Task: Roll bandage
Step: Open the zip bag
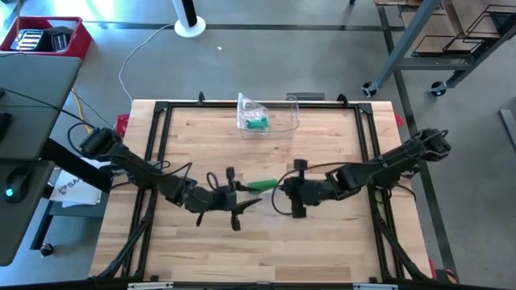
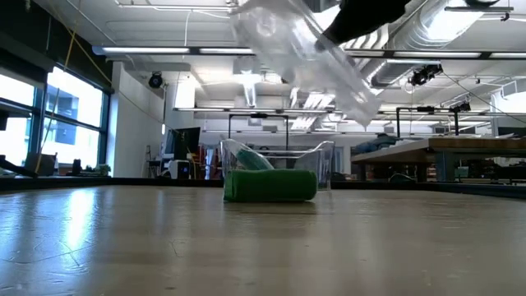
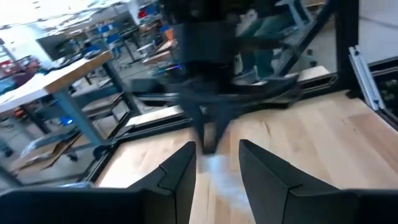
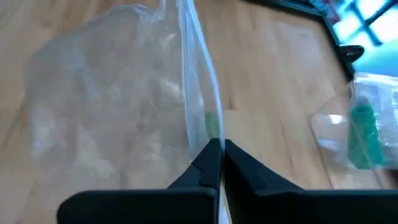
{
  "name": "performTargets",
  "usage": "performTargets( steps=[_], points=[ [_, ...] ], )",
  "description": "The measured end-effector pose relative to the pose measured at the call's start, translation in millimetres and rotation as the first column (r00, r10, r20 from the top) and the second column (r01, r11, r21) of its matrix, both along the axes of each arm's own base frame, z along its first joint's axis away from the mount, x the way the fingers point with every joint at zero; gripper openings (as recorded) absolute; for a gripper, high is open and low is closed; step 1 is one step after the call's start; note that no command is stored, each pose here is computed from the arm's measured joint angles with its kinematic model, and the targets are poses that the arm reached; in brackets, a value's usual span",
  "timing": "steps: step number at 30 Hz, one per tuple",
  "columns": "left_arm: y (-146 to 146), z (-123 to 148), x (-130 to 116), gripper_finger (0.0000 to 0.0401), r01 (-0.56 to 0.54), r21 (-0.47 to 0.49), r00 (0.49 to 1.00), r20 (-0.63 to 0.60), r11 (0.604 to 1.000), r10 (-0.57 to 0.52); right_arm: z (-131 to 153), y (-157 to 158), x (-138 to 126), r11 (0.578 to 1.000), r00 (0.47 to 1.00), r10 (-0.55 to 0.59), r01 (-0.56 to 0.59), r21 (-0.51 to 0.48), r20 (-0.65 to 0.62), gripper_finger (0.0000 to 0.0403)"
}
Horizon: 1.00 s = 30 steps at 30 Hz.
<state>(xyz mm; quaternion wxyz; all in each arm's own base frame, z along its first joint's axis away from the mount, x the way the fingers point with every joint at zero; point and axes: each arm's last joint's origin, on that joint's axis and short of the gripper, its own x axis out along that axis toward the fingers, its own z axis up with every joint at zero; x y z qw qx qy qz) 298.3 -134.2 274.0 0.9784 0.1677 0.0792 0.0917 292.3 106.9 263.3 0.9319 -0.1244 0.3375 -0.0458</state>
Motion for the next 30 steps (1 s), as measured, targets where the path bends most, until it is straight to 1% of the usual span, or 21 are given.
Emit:
performTargets(
  steps=[1, 2, 3, 4, 6, 8, 13, 14, 15, 17, 19, 20, 22, 25, 28, 30],
  points=[
    [2, -1, 2, 0.0119, 0.008, 0.003, 1.000, -0.005, 1.000, -0.008, 0, -2, 1, 1.000, 1.000, -0.001, 0.001, -0.001, -0.004, 0.0001],
    [4, -3, 4, 0.0119, 0.002, 0.006, 1.000, -0.011, 1.000, -0.002, 0, -3, 1, 0.999, 0.999, 0.044, -0.044, 0.020, -0.018, 0.0001],
    [7, -6, 7, 0.0119, -0.007, 0.003, 1.000, -0.017, 1.000, 0.007, 0, -2, 3, 0.992, 0.994, 0.106, -0.104, 0.064, -0.025, 0.0000],
    [10, -7, 10, 0.0119, -0.014, -0.005, 1.000, -0.013, 1.000, 0.014, 0, -1, 4, 0.985, 0.990, 0.141, -0.138, 0.100, -0.022, 0.0000],
    [15, -8, 14, 0.0119, 0.016, -0.021, 1.000, -0.006, 1.000, -0.016, 1, 1, 4, 0.975, 0.985, 0.174, -0.171, 0.145, -0.014, 0.0000],
    [19, -7, 18, 0.0119, 0.062, -0.048, 0.998, 0.013, 0.997, -0.061, -1, 0, 5, 0.973, 0.983, 0.181, -0.175, 0.154, -0.025, 0.0000],
    [35, -7, 25, 0.0119, 0.147, -0.105, 0.989, 0.018, 0.984, -0.146, -13, 1, 13, 0.980, 0.988, 0.147, -0.138, 0.142, -0.050, 0.0000],
    [37, -8, 26, 0.0119, 0.159, -0.107, 0.987, 0.010, 0.981, -0.159, -16, 1, 14, 0.985, 0.991, 0.121, -0.113, 0.130, -0.056, 0.0000],
    [40, -9, 27, 0.0121, 0.156, -0.107, 0.988, 0.001, 0.982, -0.157, -19, -1, 16, 0.994, 0.996, 0.065, -0.059, 0.091, -0.055, 0.0000],
    [43, -11, 28, 0.0126, 0.132, -0.097, 0.991, -0.021, 0.987, -0.134, -20, -6, 16, 0.996, 0.996, -0.084, 0.084, -0.021, -0.017, 0.0000],
    [45, -10, 29, 0.0135, 0.105, -0.070, 0.993, -0.039, 0.992, -0.108, -11, -6, 16, 0.972, 0.979, -0.196, 0.201, -0.124, 0.050, 0.0000],
    [46, -8, 29, 0.0140, 0.086, -0.055, 0.995, -0.047, 0.995, -0.088, -5, -5, 17, 0.959, 0.972, -0.221, 0.232, -0.160, 0.084, 0.0000],
    [46, -2, 31, 0.0151, 0.027, -0.021, 0.999, -0.045, 0.999, -0.028, 7, -2, 19, 0.946, 0.969, -0.216, 0.238, -0.221, 0.118, 0.0000],
    [46, 7, 31, 0.0167, -0.089, 0.036, 0.996, -0.021, 0.995, 0.089, 16, -1, 24, 0.950, 0.983, -0.150, 0.173, -0.260, 0.108, 0.0000],
    [46, 10, 31, 0.0179, -0.116, 0.068, 0.993, -0.026, 0.991, 0.118, 10, -1, 29, 0.960, 0.996, -0.076, 0.085, -0.268, 0.042, 0.0000],
    [45, 8, 31, 0.0183, -0.114, 0.064, 0.992, -0.040, 0.991, 0.116, 2, -3, 33, 0.964, 0.998, -0.070, 0.069, -0.257, 0.009, 0.0000]
  ],
)
